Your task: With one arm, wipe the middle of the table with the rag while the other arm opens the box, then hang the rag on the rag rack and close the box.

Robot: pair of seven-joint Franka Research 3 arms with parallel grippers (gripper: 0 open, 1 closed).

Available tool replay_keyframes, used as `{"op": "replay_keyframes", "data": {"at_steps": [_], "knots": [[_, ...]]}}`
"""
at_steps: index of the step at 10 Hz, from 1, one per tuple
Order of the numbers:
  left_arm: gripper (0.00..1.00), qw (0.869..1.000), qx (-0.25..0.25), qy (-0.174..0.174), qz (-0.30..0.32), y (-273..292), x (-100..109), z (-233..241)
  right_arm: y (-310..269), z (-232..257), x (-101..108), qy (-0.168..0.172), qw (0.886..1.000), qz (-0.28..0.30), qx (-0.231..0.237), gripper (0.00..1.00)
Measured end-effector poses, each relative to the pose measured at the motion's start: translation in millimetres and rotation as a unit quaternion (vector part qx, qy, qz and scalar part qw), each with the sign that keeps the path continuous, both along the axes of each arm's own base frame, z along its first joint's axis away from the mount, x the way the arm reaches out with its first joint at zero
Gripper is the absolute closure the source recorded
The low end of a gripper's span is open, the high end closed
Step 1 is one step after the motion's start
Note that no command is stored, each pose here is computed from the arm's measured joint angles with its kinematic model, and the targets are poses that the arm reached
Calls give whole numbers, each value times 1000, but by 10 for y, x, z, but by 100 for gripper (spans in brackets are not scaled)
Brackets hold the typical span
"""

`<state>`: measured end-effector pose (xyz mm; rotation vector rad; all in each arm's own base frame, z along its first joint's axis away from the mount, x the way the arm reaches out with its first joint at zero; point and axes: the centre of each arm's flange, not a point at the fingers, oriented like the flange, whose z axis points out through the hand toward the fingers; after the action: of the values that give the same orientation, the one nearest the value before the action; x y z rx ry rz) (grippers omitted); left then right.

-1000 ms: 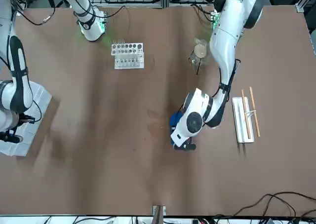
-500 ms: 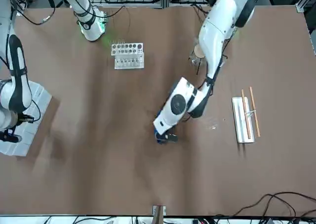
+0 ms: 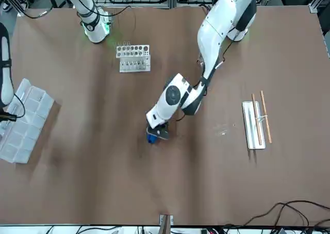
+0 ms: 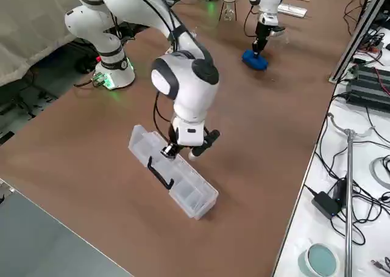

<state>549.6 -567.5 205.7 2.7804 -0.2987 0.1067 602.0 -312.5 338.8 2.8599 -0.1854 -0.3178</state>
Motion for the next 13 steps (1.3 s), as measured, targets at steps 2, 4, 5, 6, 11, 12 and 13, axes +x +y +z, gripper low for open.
{"op": "replay_keyframes", "data": {"at_steps": [2,4,5,6,11,12,13], "knots": [[91,1000,1,-7,5,34,53,16,-268,-15,-148,8,1000,6,8,99],[91,1000,19,-13,21,280,272,-24,-593,-21,-347,15,1000,8,16,99],[91,999,38,-6,26,415,355,-77,-743,-23,-446,17,1000,6,18,99],[91,998,56,1,30,533,418,-125,-865,-28,-531,18,1000,1,20,99],[91,983,143,106,51,1566,829,-118,-972,-89,-578,8,1000,2,30,87],[91,980,151,121,54,1822,880,-100,-881,-61,-496,-5,999,3,44,70],[91,978,155,129,54,2020,886,-51,-696,93,-341,-14,998,8,62,57]]}}
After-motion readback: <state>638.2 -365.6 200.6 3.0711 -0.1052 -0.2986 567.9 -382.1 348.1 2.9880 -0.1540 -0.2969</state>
